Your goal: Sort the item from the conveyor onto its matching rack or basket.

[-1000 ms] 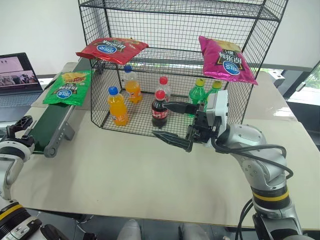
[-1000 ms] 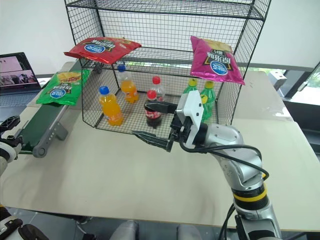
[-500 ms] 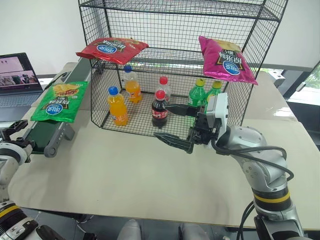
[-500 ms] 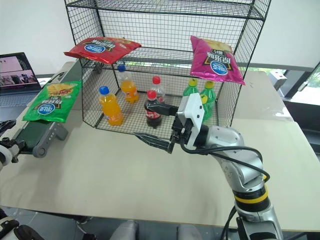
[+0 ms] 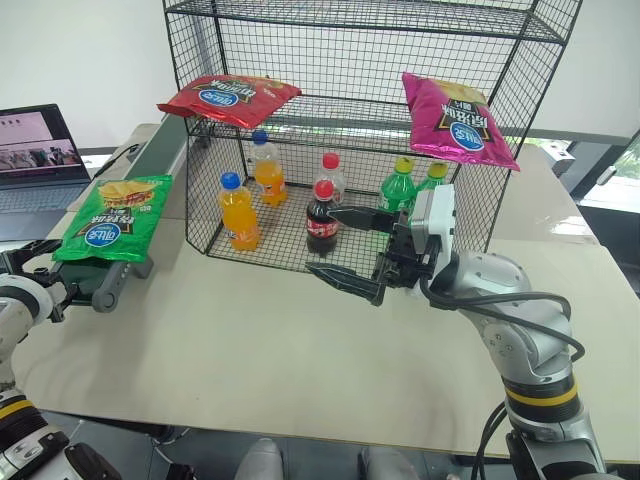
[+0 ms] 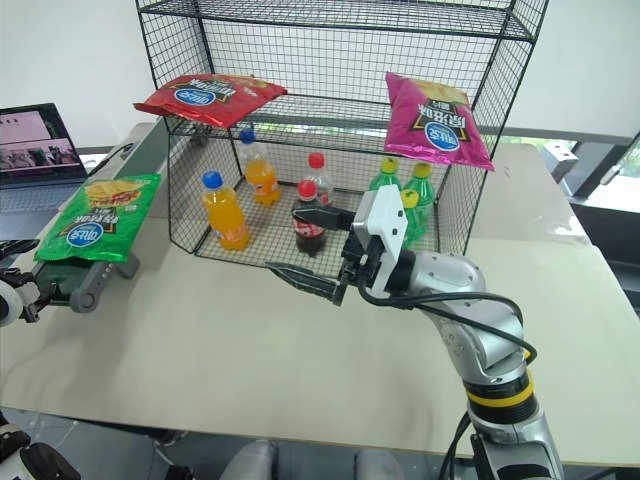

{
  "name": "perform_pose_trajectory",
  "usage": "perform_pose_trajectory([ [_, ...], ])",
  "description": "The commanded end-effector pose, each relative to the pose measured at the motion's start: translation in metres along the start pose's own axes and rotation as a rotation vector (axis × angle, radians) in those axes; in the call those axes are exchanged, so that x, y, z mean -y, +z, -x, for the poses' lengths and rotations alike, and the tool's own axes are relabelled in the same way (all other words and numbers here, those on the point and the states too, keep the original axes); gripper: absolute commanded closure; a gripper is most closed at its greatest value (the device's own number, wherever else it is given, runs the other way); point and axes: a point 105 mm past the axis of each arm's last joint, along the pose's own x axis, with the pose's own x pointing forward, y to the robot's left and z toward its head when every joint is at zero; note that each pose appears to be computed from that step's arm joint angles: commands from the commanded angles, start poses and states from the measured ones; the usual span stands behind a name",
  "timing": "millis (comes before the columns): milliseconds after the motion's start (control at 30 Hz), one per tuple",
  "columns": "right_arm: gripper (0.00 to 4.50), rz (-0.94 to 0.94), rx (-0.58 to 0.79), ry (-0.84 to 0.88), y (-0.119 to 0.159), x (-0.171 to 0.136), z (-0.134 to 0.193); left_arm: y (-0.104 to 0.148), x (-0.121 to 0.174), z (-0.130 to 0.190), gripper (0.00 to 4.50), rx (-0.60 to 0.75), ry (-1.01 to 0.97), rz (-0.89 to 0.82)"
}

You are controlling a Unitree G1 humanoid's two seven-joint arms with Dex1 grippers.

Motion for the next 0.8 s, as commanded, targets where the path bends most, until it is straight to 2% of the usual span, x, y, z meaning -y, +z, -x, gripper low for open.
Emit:
perform_pose_trajectory([
  [33,0.00,0.062,0.037,0.002,0.014,-0.003,0.000,-0.005,-0.002,-0.003,0.04,-0.027,0.015,-0.018],
  [333,0.00,0.064,0.032,-0.008,0.013,-0.003,0.001,-0.011,0.015,-0.005,0.04,-0.050,-0.066,-0.010],
  [800,0.00,0.060,0.031,-0.009,0.012,-0.005,0.001,-0.008,0.020,-0.005,0.04,-0.035,-0.077,0.001],
])
